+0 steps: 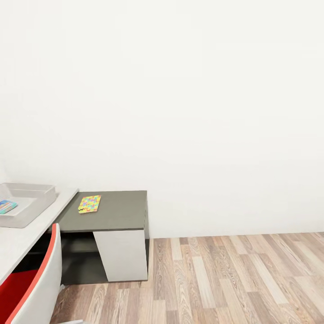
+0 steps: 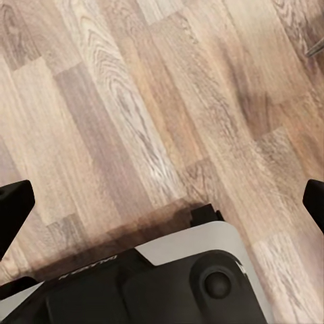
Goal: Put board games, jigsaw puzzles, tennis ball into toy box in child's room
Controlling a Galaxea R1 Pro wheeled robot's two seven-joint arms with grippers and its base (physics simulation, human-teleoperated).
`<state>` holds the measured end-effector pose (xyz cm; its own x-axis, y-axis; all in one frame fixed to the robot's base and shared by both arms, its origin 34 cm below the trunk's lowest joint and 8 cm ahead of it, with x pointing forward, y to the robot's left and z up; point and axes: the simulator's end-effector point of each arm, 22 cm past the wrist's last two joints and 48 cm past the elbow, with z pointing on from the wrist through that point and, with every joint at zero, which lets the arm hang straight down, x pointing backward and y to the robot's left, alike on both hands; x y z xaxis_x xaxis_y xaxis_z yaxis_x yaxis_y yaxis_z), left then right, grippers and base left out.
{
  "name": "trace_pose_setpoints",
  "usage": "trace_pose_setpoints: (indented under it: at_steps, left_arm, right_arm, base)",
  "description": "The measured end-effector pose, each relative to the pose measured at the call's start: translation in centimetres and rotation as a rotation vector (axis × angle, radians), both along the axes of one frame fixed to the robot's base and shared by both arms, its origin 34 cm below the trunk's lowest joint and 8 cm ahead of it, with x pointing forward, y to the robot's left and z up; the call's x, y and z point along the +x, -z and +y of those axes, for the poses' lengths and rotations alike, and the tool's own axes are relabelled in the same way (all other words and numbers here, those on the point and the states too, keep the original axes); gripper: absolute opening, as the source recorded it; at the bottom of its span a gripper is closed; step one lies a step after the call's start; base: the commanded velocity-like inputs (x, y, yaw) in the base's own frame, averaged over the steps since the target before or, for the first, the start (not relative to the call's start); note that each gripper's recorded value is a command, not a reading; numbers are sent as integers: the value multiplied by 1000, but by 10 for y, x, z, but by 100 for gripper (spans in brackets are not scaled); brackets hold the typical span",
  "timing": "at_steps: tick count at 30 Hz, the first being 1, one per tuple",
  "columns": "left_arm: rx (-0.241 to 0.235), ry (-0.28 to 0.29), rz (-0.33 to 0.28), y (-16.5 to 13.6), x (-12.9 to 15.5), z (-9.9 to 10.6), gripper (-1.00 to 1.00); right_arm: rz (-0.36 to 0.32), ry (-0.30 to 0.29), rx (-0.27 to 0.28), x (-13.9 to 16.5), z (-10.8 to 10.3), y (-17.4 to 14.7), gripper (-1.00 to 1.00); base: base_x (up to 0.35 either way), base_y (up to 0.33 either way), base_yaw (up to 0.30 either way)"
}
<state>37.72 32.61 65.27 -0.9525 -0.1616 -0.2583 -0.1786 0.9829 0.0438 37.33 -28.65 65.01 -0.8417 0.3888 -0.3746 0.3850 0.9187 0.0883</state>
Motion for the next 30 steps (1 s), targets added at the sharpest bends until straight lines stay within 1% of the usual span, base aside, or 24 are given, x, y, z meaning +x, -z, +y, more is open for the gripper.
trace_pose_setpoints:
  at_steps: [5,8,17,20,30]
  left_arm:
    - [14,5,-6,9,-31,4,100]
    - [18,7,-9,10,-38,5,100]
    - [24,16,-11,12,-46,6,100]
    - [25,19,-10,12,-47,6,100]
    - [26,22,-12,12,-47,5,100]
  right_arm:
    - [7,-2,-3,-5,-1,1,100]
    - [16,-2,-5,-12,-2,3,100]
    - [52,-3,-7,-37,-2,10,100]
    - [57,-2,-7,-40,-2,11,100]
    - [60,-3,-7,-42,-2,11,100]
  base:
    - [0,0,0]
    - [0,0,0]
    - [0,0,0]
    - [40,0,0]
    - [187,0,0]
